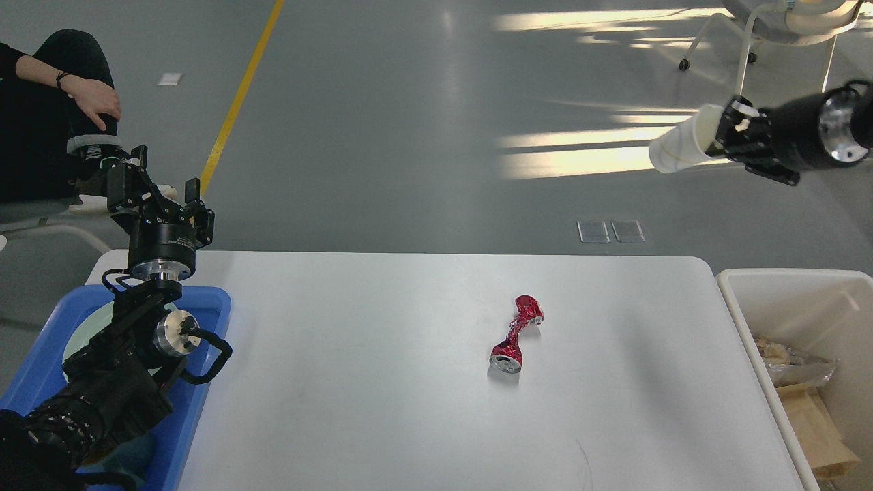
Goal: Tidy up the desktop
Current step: 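Carry the paper cup to the white bin and release it, then move the right gripper to the red crushed can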
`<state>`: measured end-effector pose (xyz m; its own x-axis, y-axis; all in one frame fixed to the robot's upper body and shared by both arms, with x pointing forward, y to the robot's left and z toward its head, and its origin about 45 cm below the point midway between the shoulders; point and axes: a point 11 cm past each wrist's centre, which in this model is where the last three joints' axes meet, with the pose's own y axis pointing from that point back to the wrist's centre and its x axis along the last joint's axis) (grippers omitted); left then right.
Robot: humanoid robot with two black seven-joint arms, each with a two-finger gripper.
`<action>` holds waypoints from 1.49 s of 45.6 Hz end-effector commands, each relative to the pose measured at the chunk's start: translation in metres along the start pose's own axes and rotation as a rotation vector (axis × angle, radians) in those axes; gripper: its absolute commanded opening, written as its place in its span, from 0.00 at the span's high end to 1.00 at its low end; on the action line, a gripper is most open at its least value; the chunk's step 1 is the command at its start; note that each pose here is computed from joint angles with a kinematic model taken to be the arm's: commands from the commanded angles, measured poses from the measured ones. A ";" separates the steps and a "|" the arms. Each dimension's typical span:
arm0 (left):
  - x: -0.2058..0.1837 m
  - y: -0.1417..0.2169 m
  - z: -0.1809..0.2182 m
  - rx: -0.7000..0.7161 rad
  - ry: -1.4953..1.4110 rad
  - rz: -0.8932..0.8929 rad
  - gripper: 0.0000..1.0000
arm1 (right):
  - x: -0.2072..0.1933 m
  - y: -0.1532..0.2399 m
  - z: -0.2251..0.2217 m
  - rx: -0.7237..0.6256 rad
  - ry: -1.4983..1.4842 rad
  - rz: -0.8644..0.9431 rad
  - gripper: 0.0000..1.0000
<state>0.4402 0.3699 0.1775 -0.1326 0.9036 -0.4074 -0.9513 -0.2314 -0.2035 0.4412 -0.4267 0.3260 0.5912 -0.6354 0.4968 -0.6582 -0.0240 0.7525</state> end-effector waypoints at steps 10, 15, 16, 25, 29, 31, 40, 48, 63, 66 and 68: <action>0.000 0.000 0.000 0.000 0.000 0.000 0.03 | -0.013 -0.037 0.182 -0.357 -0.057 0.086 1.00; 0.000 0.000 0.000 0.000 0.000 0.000 0.03 | -0.025 -0.043 0.215 -0.427 -0.035 0.104 0.83; 0.000 0.000 0.000 0.000 0.000 0.000 0.03 | -0.029 -0.047 0.217 -0.433 -0.028 0.108 0.71; 0.000 0.000 0.000 0.000 0.000 0.000 0.03 | -0.051 -0.059 0.249 -0.486 0.018 0.248 0.01; 0.000 0.000 0.000 0.000 0.000 0.000 0.03 | -0.061 -0.064 0.254 -0.495 0.030 0.252 0.01; 0.000 0.000 0.000 0.000 0.000 0.000 0.03 | -0.061 -0.064 0.253 -0.493 0.029 0.256 0.00; 0.000 0.000 0.000 0.000 0.000 0.000 0.03 | -0.059 -0.068 0.239 -0.461 0.004 0.247 0.00; 0.000 0.000 0.000 0.000 0.000 0.000 0.03 | -0.056 -0.076 0.170 -0.335 -0.016 0.183 0.00; 0.000 0.000 0.000 0.000 0.000 0.000 0.03 | -0.065 -0.051 0.004 -0.069 0.066 -0.048 0.00; 0.000 0.000 0.000 0.000 0.000 0.000 0.03 | -0.080 -0.044 -0.031 -0.021 0.109 -0.131 0.00; 0.000 0.000 0.000 0.000 0.000 0.000 0.03 | -0.086 -0.036 -0.053 0.011 0.140 -0.170 0.00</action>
<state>0.4402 0.3698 0.1775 -0.1325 0.9035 -0.4075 -0.9513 -0.2313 -0.2035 0.4352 -0.3869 0.2529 0.6549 -0.5802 0.4842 -0.5942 0.0005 0.8043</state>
